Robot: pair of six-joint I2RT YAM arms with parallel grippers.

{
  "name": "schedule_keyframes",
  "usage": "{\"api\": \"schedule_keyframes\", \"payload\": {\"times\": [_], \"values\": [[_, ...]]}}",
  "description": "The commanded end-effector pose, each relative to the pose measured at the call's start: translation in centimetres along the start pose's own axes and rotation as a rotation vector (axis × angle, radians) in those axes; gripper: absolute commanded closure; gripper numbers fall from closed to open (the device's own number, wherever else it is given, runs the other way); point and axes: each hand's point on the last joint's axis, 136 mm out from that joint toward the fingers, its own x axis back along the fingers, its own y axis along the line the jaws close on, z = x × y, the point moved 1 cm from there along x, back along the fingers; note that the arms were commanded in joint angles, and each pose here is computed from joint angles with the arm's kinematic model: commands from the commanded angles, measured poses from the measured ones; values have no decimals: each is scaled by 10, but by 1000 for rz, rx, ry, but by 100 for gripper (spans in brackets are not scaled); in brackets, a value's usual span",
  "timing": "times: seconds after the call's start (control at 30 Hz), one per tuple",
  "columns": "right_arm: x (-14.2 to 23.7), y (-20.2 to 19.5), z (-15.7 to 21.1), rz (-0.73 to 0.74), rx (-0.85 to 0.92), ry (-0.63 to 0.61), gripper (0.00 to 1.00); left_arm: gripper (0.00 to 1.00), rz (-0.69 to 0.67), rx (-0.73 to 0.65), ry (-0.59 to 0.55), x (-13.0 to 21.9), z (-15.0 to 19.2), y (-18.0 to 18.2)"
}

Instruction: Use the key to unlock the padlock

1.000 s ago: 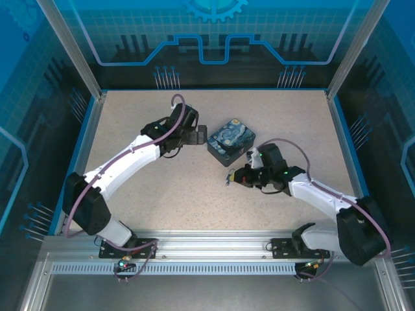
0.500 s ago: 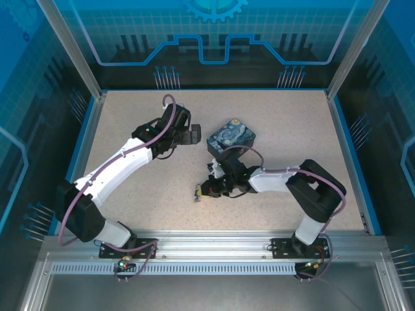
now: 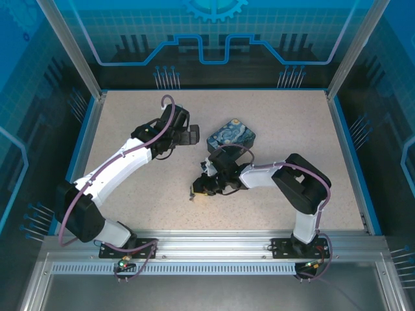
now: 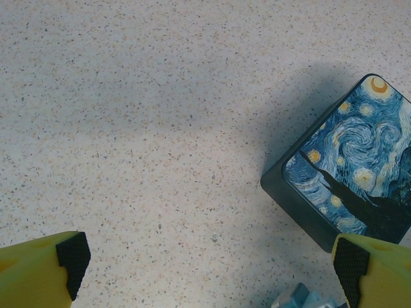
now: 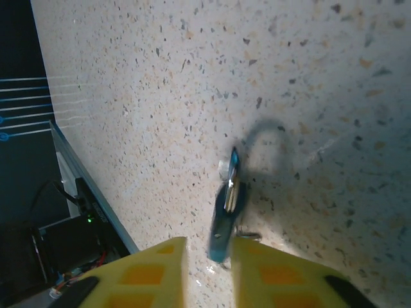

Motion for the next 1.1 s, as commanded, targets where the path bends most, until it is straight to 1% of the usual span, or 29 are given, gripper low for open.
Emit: {"api": "schedule_keyframes", "payload": {"times": [0.0, 0.27, 0.3, 0.33, 0.47, 0.7, 0.8, 0.83, 0.87, 0.9, 0.93, 0.97, 1.0, 1.07], "values": [[5, -2, -7, 16, 7, -20, 69, 1, 2, 31, -20, 8, -5, 4], [23, 0, -12, 16, 11, -64, 55, 1, 9, 37, -20, 7, -7, 1], [26, 4, -14, 10, 15, -74, 54, 1, 10, 39, -21, 7, -7, 1], [28, -5, -8, 25, 4, -68, 53, 1, 9, 39, -22, 7, -7, 1], [40, 0, -6, 29, 22, -86, 50, 1, 12, 40, -27, 8, -9, 1], [76, 13, -2, 41, 78, -143, 46, 1, 13, 44, -41, 11, -12, 1], [98, 16, -3, 39, 96, -185, 41, 1, 13, 47, -58, 12, -15, 2], [107, 17, -5, 42, 102, -207, 39, 1, 10, 48, -66, 12, -15, 3], [116, 16, -6, 50, 110, -227, 34, 1, 9, 48, -73, 12, -15, 3], [127, 17, -7, 61, 120, -253, 24, 1, 8, 49, -85, 13, -16, 4], [139, 16, -10, 74, 134, -280, 17, 1, 13, 47, -97, 13, -16, 4], [149, 16, -11, 83, 142, -302, 6, 1, 17, 48, -106, 13, -15, 4], [162, 16, -14, 87, 155, -331, 1, 1, 22, 51, -123, 13, -15, 5], [186, 15, -18, 92, 161, -386, 0, 1, 42, 54, -157, 13, -15, 5]]}}
